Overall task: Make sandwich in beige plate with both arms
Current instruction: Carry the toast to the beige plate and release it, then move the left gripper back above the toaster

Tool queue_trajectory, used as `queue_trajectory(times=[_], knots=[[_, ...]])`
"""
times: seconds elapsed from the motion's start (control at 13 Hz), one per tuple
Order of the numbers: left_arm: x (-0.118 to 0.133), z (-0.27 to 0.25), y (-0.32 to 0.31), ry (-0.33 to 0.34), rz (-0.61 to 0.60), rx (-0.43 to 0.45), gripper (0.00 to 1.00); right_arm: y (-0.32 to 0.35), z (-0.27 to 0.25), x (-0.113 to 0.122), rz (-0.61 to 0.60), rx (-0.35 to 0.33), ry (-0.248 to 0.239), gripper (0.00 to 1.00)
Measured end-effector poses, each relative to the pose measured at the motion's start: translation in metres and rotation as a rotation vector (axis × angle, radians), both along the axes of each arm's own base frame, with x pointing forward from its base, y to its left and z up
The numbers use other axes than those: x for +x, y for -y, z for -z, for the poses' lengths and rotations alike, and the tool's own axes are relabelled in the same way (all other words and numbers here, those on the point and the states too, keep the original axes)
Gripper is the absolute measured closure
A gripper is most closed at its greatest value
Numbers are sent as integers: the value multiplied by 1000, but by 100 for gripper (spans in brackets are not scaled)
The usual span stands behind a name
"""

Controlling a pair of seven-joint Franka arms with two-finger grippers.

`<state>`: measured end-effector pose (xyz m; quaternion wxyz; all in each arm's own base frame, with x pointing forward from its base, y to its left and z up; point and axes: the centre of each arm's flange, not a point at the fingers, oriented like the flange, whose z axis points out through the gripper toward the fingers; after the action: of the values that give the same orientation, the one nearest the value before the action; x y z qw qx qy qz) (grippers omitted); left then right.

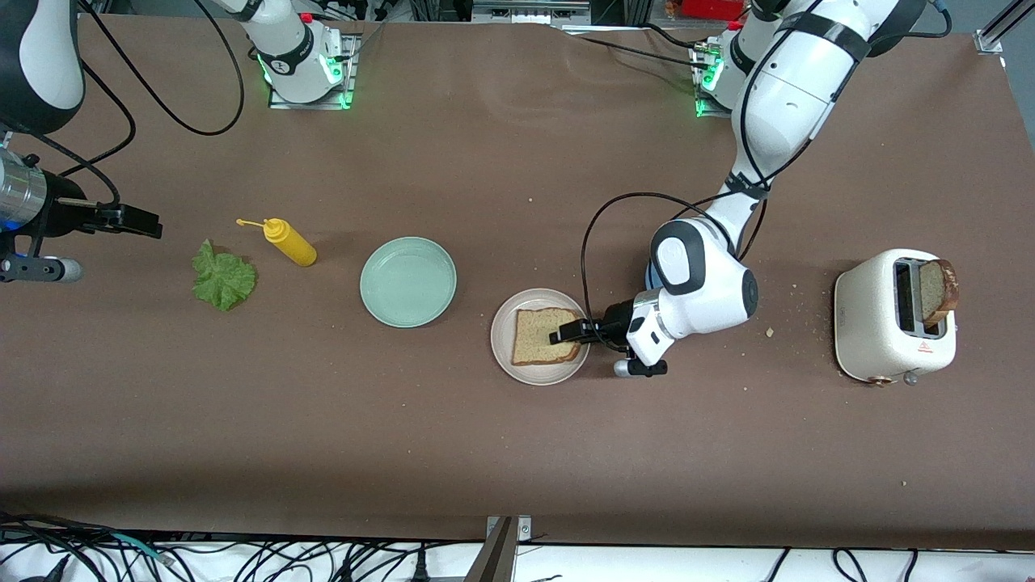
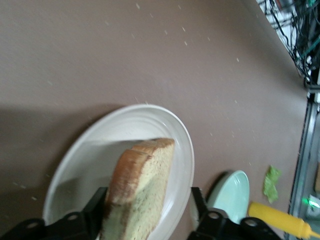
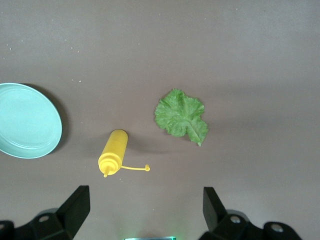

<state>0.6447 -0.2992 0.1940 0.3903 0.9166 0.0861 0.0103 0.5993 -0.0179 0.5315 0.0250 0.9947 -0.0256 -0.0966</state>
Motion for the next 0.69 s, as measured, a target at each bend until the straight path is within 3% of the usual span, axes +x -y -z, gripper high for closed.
queue_trajectory(times=[0.15, 0.69], knots=[[2, 4, -10, 13, -29, 24, 0, 0, 0, 0, 0, 0, 0, 0], [28, -42, -100, 91, -146, 114, 0, 0, 0, 0, 0, 0, 0, 0]])
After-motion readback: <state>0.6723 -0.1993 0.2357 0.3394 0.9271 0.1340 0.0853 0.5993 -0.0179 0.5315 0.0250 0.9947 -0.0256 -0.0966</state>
